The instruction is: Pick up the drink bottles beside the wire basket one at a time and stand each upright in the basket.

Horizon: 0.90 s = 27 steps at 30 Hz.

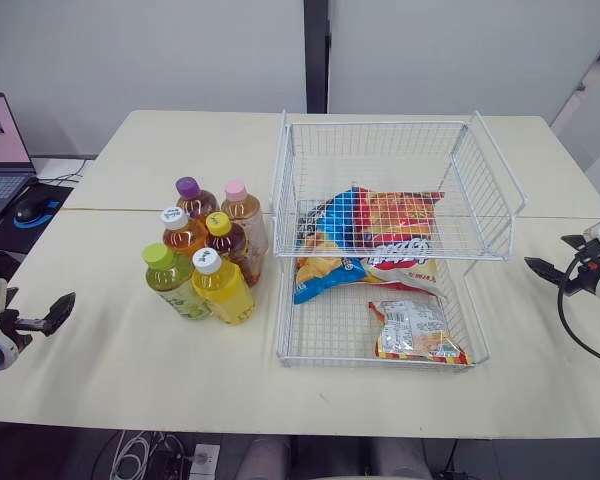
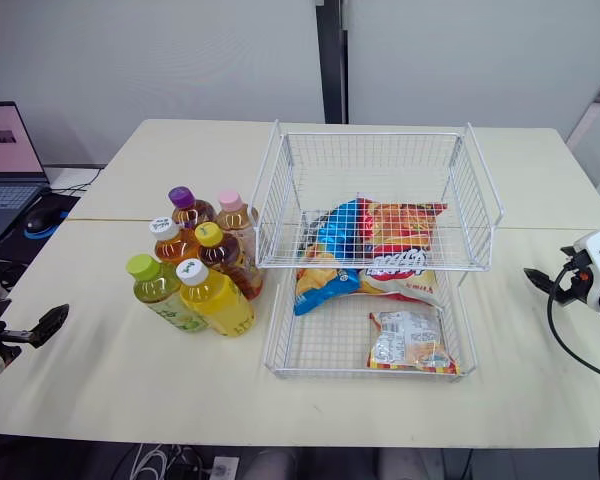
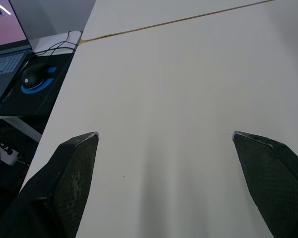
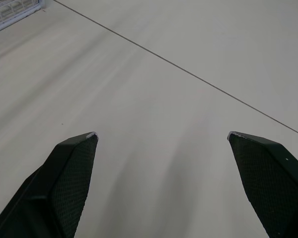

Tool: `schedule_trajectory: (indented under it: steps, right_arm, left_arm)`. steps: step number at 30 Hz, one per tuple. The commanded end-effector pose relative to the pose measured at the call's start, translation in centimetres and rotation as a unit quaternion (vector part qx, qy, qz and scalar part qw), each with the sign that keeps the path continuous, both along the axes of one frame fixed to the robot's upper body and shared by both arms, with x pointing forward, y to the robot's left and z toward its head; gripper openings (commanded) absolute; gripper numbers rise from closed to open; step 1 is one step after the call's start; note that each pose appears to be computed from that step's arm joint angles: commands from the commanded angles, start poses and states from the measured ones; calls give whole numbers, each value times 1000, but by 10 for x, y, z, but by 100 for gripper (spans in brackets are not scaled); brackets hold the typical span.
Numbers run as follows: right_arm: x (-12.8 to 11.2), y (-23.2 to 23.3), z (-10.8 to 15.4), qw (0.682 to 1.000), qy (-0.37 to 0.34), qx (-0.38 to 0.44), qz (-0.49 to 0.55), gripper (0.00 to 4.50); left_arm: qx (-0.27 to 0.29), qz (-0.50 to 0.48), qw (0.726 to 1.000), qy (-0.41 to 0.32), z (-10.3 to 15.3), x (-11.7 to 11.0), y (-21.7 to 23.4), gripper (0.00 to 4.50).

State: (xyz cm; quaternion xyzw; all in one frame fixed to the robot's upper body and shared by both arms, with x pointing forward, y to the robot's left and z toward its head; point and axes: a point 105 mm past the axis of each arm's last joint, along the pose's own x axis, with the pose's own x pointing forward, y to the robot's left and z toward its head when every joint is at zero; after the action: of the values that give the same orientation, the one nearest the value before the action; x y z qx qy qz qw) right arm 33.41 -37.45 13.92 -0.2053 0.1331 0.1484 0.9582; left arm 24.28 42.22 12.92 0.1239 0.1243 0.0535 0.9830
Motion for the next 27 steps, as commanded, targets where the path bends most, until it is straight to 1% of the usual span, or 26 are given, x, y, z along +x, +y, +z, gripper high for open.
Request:
schedule_trajectory:
  steps: [1,4,6,10,15,27]
  right_arm:
    - [-3,-7,19,1000,-27,-7,-9,450]
    - [-8,-15,21,999,-24,-7,-22,450]
    - [-9,-18,20,999,-22,-10,-28,450]
    - [-11,-23,20,999,-21,-19,-40,450]
    - [-16,-34,22,998,-22,-22,-64,450]
    - [-24,-44,27,996,-27,-25,-85,450]
  left_arm:
    - [9,-18,1000,-8,13,2,-1,448]
    - [7,-63,998,-11,15,5,-11,448]
    - [-16,-79,997,-15,20,5,-13,448]
    - [-31,-114,992,-31,29,4,-20,448]
    - [-18,-118,993,-9,27,5,-18,448]
    - [-21,-136,990,-11,30,9,-24,448]
